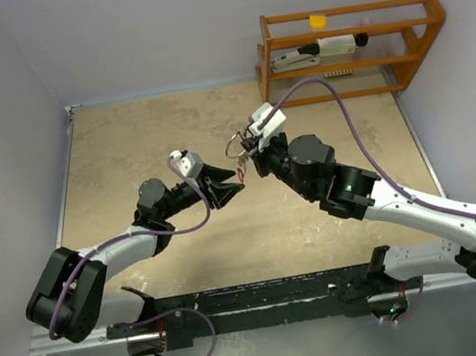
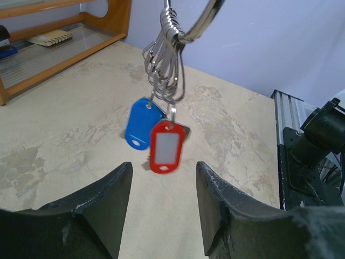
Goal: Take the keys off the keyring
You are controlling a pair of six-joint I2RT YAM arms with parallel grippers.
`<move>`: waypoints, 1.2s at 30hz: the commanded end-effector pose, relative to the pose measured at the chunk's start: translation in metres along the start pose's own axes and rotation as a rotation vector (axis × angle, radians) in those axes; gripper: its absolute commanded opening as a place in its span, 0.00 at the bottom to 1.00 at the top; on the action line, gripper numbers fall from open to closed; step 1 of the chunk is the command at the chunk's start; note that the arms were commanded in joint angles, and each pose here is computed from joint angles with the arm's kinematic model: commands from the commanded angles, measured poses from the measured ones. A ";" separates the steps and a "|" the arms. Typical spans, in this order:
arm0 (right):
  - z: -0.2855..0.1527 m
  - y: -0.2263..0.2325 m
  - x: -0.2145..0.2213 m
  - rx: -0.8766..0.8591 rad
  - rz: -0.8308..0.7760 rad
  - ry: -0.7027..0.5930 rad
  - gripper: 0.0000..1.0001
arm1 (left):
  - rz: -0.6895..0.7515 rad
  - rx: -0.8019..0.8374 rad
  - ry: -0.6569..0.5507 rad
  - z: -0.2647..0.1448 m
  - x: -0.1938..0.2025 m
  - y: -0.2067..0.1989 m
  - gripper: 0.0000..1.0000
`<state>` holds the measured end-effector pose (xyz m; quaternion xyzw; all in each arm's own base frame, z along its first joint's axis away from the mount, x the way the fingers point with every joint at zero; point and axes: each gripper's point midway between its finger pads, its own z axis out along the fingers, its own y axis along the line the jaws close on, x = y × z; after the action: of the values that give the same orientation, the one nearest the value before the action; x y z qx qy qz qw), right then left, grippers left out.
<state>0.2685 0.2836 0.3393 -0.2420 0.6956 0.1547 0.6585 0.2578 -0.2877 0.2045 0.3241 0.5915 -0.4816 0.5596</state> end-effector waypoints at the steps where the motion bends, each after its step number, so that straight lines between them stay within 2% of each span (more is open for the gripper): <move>1: -0.012 -0.002 -0.049 -0.022 0.078 -0.137 0.00 | 0.065 0.019 -0.067 0.003 -0.018 -0.007 0.49; 25: -0.012 0.008 -0.048 -0.072 0.106 -0.132 0.00 | 0.068 0.048 -0.123 0.012 -0.024 -0.015 0.52; 34: -0.012 0.008 -0.049 -0.074 0.108 -0.136 0.00 | 0.050 0.060 -0.133 0.015 -0.021 -0.016 0.48; 36: -0.013 0.008 -0.049 -0.074 0.109 -0.135 0.00 | 0.048 0.053 -0.132 0.015 -0.019 -0.015 0.43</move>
<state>0.2582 0.2920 0.3454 -0.2454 0.6891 0.1988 0.6522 0.2552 -0.3030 0.2168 0.3233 0.5539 -0.4976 0.5840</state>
